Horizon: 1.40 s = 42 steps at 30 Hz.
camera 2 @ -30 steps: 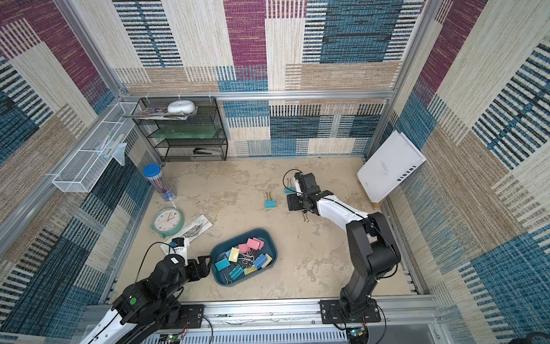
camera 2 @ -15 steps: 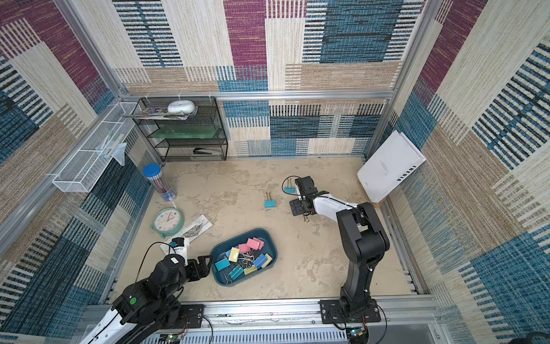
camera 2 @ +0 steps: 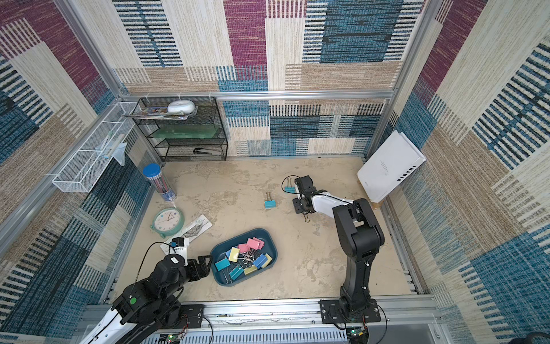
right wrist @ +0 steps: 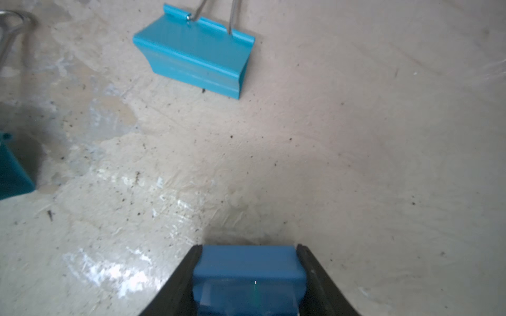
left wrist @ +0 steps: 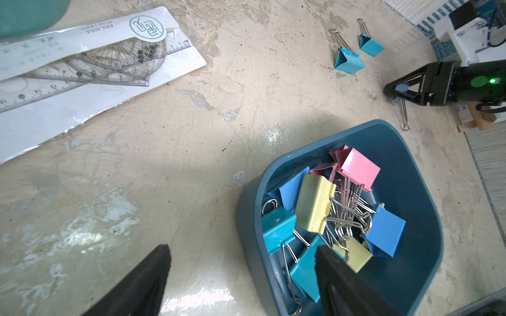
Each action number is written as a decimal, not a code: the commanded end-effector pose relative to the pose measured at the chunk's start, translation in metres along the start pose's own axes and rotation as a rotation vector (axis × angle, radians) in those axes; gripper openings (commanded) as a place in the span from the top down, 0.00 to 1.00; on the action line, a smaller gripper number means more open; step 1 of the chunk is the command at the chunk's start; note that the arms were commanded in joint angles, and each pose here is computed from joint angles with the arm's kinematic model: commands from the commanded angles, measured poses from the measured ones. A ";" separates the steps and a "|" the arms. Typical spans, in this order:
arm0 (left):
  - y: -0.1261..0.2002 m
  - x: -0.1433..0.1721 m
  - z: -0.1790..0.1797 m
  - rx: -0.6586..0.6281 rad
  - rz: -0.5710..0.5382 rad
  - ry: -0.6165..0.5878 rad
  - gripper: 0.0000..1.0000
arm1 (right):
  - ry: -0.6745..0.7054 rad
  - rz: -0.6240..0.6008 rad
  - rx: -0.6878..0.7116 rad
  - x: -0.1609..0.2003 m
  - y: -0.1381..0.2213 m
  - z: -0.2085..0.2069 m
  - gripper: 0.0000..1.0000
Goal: Put the binder clips in the storage box
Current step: Pick up the binder clip at the center of the board, then place the binder clip in the storage box.
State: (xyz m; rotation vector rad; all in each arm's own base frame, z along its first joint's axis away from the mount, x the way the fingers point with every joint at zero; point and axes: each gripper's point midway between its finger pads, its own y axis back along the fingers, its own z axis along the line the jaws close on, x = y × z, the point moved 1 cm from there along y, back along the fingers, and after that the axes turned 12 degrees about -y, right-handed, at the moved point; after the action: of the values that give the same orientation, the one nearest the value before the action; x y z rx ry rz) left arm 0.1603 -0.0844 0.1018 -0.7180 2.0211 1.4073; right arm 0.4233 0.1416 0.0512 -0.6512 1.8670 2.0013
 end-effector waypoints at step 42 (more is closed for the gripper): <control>0.000 -0.003 0.003 -0.020 -0.013 0.000 0.13 | 0.850 -0.218 -0.796 0.149 0.189 0.298 0.20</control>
State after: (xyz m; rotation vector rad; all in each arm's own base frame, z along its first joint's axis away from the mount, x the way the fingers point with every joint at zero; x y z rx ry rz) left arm 0.1607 -0.0836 0.1014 -0.7209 2.0177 1.4140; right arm 0.1478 0.4107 0.1201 -2.0743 1.1435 2.6361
